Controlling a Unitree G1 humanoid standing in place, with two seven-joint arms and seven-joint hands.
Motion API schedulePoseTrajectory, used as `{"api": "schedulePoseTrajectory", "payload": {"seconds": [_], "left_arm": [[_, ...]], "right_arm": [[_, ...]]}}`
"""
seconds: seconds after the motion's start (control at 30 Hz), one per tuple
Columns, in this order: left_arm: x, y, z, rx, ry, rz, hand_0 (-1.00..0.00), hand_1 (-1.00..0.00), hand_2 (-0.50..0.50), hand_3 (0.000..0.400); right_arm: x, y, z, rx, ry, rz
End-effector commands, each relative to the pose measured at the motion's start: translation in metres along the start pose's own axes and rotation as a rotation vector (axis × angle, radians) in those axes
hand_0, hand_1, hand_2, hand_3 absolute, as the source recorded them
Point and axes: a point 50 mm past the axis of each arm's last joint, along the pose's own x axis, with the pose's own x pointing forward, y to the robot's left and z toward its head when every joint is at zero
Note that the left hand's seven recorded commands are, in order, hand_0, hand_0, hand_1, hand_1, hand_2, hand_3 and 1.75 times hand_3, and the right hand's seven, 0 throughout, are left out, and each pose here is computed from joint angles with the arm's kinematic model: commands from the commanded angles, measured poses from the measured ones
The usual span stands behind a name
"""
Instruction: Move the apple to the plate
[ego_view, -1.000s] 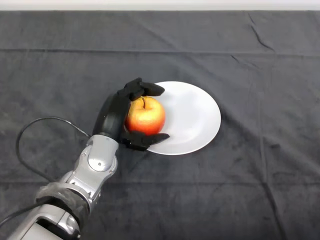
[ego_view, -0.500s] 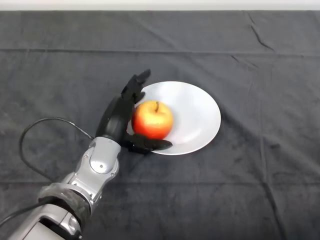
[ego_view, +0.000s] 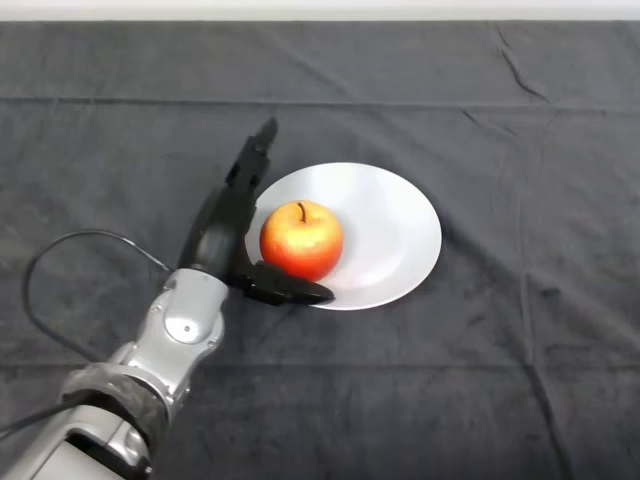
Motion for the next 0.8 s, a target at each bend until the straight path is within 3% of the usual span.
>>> {"api": "schedulePoseTrajectory", "payload": {"seconds": [0.03,0.4,0.8], "left_arm": [[0.005,0.030,0.005,0.020,-0.045,0.072,0.00,0.00,0.00,0.000],[-0.024,0.076,-0.008,0.023,-0.089,0.198,0.00,0.00,0.00,0.000],[-0.079,0.128,-0.021,0.031,-0.103,0.366,0.00,0.00,0.00,0.000]], "right_arm": [[0.0009,0.0009,0.0050,-0.001,-0.009,-0.013],[0.0009,0.0009,0.0049,-0.001,-0.009,-0.013],[0.0009,0.0009,0.0048,-0.004,-0.009,-0.014]]}}
